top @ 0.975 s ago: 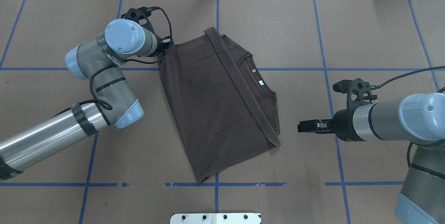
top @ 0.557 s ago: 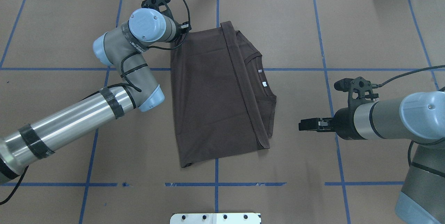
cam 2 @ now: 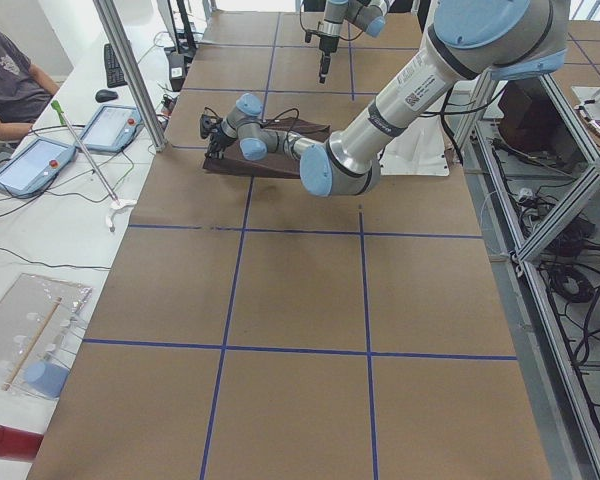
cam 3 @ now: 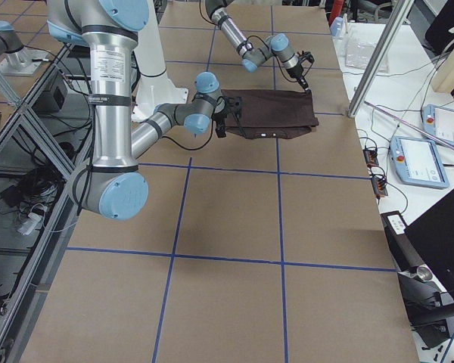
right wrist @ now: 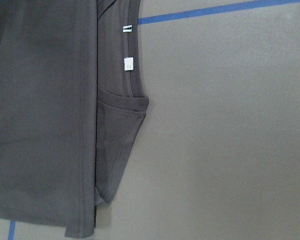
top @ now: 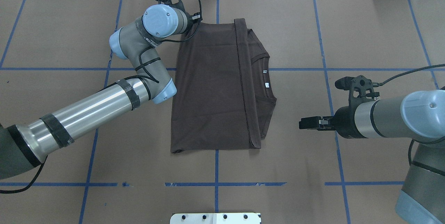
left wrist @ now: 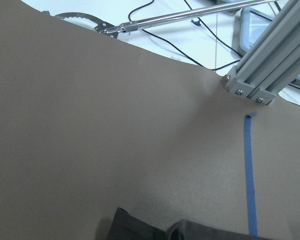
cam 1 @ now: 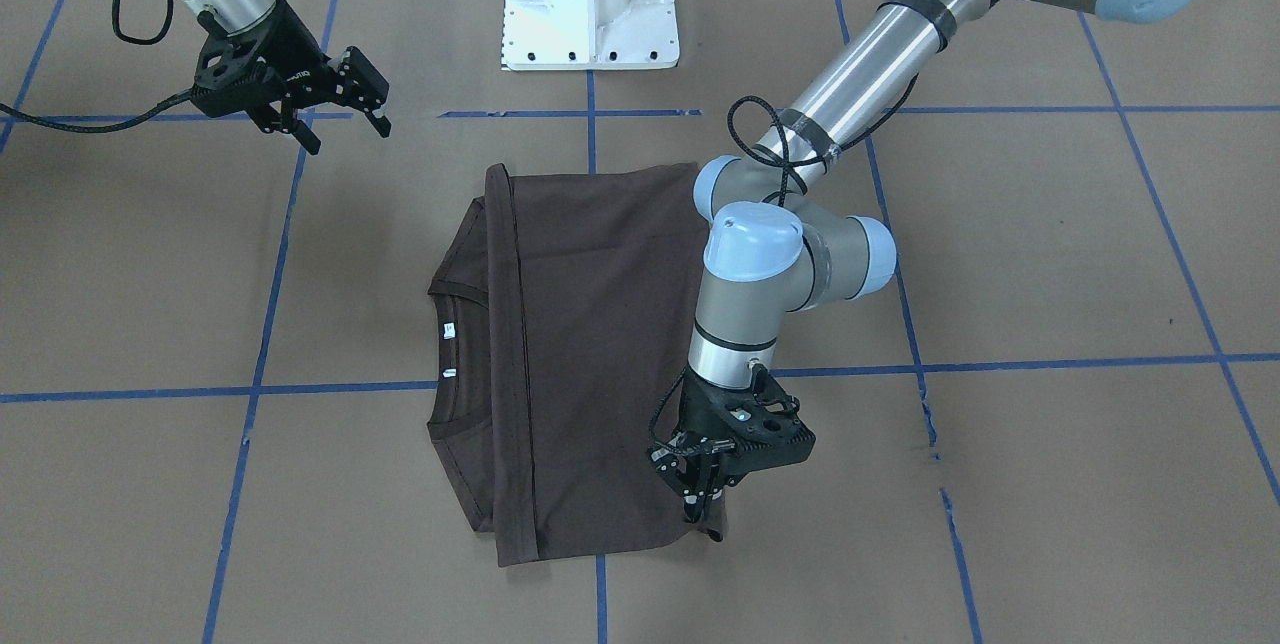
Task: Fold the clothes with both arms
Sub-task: 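Move the right gripper to the shirt's side edge nearest it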
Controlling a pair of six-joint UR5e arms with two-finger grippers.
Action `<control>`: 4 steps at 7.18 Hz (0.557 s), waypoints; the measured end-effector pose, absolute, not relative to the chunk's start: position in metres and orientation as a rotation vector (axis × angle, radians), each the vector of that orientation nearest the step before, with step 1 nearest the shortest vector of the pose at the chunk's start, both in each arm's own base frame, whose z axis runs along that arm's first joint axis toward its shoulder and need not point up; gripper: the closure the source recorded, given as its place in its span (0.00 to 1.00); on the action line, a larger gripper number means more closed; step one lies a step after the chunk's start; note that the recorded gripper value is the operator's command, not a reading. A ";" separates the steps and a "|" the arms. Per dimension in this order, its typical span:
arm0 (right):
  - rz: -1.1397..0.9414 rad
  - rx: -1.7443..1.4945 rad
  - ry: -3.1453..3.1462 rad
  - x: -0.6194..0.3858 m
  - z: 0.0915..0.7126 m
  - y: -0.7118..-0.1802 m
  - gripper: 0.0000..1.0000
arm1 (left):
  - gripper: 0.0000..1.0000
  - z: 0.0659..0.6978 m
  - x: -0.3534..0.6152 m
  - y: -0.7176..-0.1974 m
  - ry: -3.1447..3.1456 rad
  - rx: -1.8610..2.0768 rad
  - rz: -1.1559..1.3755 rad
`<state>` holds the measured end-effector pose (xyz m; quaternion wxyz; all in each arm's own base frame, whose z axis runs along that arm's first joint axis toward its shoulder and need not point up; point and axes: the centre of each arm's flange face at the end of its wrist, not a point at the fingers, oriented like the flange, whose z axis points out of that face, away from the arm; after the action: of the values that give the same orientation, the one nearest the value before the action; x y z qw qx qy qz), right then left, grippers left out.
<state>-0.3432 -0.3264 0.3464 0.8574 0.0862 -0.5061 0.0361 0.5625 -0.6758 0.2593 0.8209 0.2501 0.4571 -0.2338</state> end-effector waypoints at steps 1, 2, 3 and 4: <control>0.078 0.180 -1.060 -0.343 0.347 -0.327 0.00 | 0.00 0.261 0.553 -0.684 0.954 0.560 -0.470; 0.080 0.180 -1.056 -0.345 0.348 -0.329 0.00 | 0.00 0.260 0.535 -0.696 0.939 0.581 -0.449; 0.083 0.178 -1.048 -0.352 0.345 -0.334 0.00 | 0.00 0.261 0.510 -0.705 0.932 0.570 -0.423; 0.088 0.165 -1.018 -0.370 0.338 -0.344 0.00 | 0.00 0.266 0.485 -0.700 0.923 0.537 -0.375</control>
<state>-0.3703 -0.3440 0.3377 0.8691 0.0788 -0.4865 0.0420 0.4847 -0.7000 0.2658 0.8441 0.2543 0.4375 -0.1775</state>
